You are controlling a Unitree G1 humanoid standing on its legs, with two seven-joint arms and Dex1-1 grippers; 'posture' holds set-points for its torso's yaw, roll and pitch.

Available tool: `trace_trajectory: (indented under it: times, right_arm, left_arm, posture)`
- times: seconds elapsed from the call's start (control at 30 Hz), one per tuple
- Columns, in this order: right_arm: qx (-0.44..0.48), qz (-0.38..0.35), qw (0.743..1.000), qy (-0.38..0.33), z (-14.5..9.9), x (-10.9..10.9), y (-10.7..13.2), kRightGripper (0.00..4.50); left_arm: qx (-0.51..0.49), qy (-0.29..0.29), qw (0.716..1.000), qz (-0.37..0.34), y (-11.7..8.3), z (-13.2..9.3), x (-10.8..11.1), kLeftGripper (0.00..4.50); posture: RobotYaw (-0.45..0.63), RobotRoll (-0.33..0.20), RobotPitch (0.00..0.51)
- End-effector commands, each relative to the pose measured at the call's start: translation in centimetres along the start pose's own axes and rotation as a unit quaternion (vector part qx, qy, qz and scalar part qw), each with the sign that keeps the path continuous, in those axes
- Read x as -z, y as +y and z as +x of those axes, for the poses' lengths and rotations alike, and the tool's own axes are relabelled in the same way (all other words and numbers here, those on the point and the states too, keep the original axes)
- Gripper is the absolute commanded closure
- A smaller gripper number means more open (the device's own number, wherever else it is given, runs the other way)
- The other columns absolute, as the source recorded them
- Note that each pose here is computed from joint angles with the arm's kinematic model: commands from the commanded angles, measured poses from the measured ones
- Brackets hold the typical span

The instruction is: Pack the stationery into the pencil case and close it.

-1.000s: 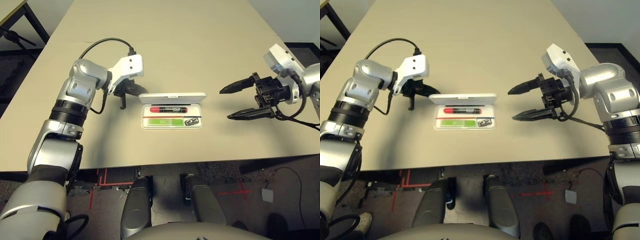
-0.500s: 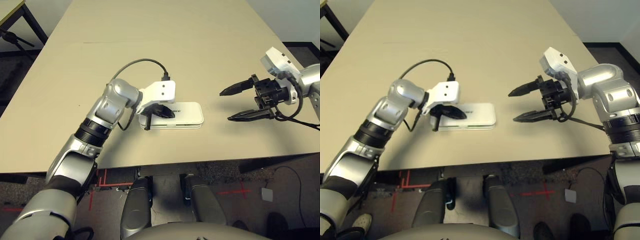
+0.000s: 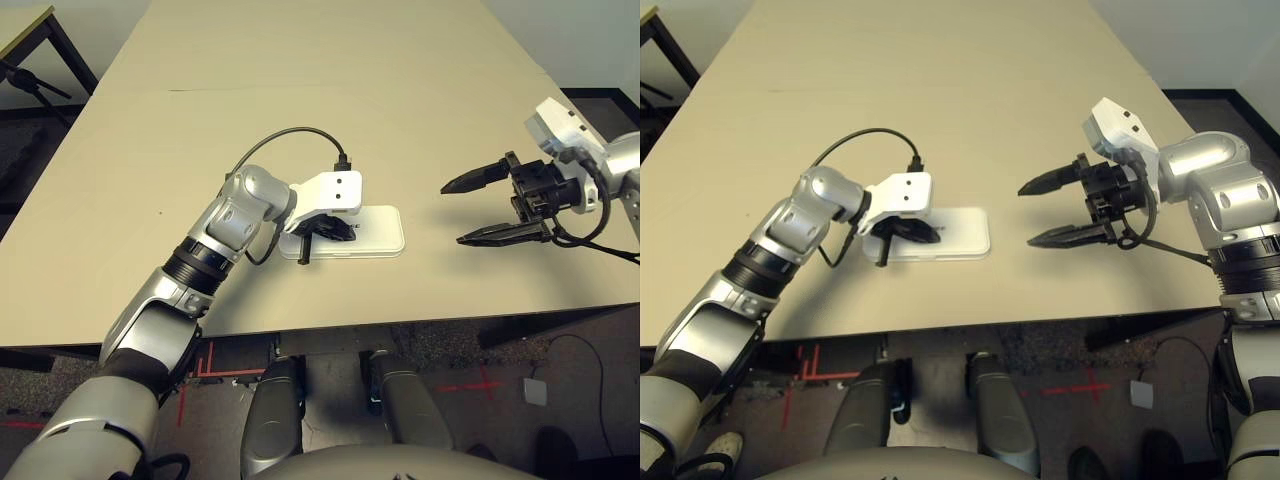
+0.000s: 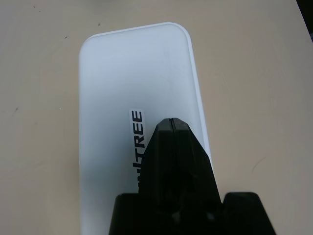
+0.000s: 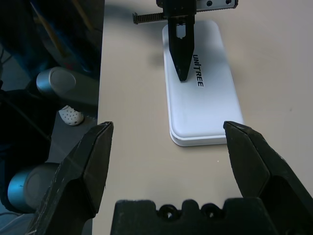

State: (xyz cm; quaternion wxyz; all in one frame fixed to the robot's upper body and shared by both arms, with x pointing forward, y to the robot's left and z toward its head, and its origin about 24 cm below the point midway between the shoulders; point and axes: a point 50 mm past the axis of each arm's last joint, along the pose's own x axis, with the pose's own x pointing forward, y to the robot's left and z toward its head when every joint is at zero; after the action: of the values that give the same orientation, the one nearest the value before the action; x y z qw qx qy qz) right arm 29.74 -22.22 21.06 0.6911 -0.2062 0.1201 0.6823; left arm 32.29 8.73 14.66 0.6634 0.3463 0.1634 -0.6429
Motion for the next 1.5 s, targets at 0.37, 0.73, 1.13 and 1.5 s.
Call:
trace_trajectory:
  times: [0.37,0.73,1.13,1.5]
  right_arm:
    - [0.059,0.025,0.996,-0.06,0.3,0.3,-1.1,0.0]
    - [0.32,0.075,0.926,-0.184,-0.4,2.6,-4.4,0.0]
    - [0.595,0.134,0.759,-0.23,-3.1,6.3,-6.3,0.0]
    - [0.689,0.163,0.676,-0.203,-4.0,9.5,-5.8,0.0]
  left_arm:
    - [-0.132,-0.053,0.979,-0.147,0.9,-1.1,2.8,4.12]
    - [-0.559,-0.171,0.769,-0.257,3.2,-11.2,6.6,0.05]
    - [-0.734,-0.155,0.603,-0.27,-1.0,-14.8,11.0,0.02]
    - [-0.767,-0.148,0.547,-0.302,-2.5,-14.3,12.7,0.02]
  posture:
    - [-0.01,0.0,0.167]
    - [0.02,0.0,0.164]
    - [0.03,0.0,0.162]
    - [0.02,0.0,0.158]
